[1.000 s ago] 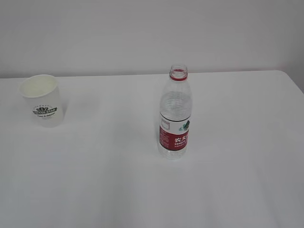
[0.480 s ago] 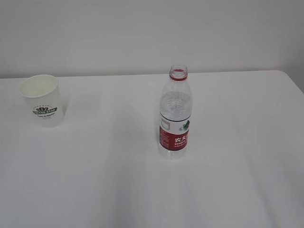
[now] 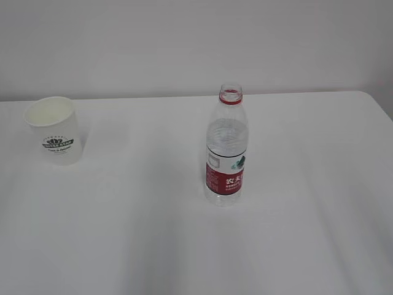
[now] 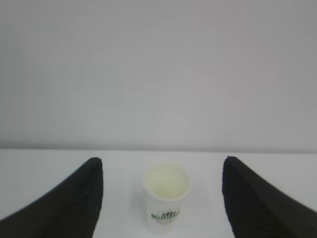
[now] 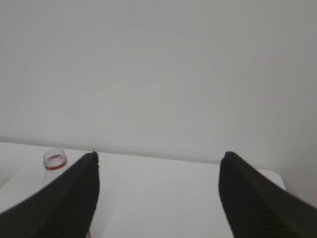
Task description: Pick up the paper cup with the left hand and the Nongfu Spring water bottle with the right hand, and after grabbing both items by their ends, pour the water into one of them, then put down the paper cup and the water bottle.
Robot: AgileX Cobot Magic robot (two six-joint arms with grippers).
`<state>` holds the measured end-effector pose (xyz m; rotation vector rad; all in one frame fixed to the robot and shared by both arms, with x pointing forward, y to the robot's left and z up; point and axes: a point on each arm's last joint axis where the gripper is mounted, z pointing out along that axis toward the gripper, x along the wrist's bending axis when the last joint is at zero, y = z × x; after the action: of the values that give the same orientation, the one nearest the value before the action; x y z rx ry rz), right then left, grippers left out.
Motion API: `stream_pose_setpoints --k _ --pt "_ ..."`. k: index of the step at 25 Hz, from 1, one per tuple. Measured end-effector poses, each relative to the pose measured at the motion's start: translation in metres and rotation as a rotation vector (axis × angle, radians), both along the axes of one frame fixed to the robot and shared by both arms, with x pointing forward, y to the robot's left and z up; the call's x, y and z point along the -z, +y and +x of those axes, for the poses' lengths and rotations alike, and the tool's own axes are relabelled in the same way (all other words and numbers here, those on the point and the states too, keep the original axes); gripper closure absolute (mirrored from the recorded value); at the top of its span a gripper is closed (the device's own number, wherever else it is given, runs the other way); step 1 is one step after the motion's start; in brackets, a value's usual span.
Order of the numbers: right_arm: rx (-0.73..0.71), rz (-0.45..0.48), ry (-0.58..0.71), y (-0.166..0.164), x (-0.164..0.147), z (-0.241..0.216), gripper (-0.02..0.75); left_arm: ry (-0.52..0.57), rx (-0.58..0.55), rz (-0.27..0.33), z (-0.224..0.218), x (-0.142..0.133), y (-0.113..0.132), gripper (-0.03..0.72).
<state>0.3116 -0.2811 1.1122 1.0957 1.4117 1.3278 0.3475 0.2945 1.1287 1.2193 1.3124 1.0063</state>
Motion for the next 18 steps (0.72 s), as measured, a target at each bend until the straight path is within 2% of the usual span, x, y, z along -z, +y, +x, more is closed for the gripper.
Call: stream_pose_setpoints --k 2,4,9,16,18 --pt "0.004 0.016 -0.014 0.0 -0.002 0.004 0.165 -0.042 0.016 -0.006 0.009 -0.003 -0.002 0.151" --pt "-0.001 0.073 -0.022 0.001 -0.004 0.006 0.165 -0.047 0.029 -0.007 0.017 -0.003 -0.005 0.151" --pt "0.015 0.116 -0.068 0.0 -0.009 0.013 0.166 0.055 0.055 0.001 0.041 0.012 -0.011 0.151" --pt "0.017 -0.044 -0.044 0.002 -0.004 0.027 0.166 0.176 0.103 0.015 0.071 0.034 -0.023 0.165" --pt "0.016 -0.063 -0.029 0.003 -0.002 0.031 0.166 0.213 0.122 0.021 0.08 0.042 -0.028 0.17"
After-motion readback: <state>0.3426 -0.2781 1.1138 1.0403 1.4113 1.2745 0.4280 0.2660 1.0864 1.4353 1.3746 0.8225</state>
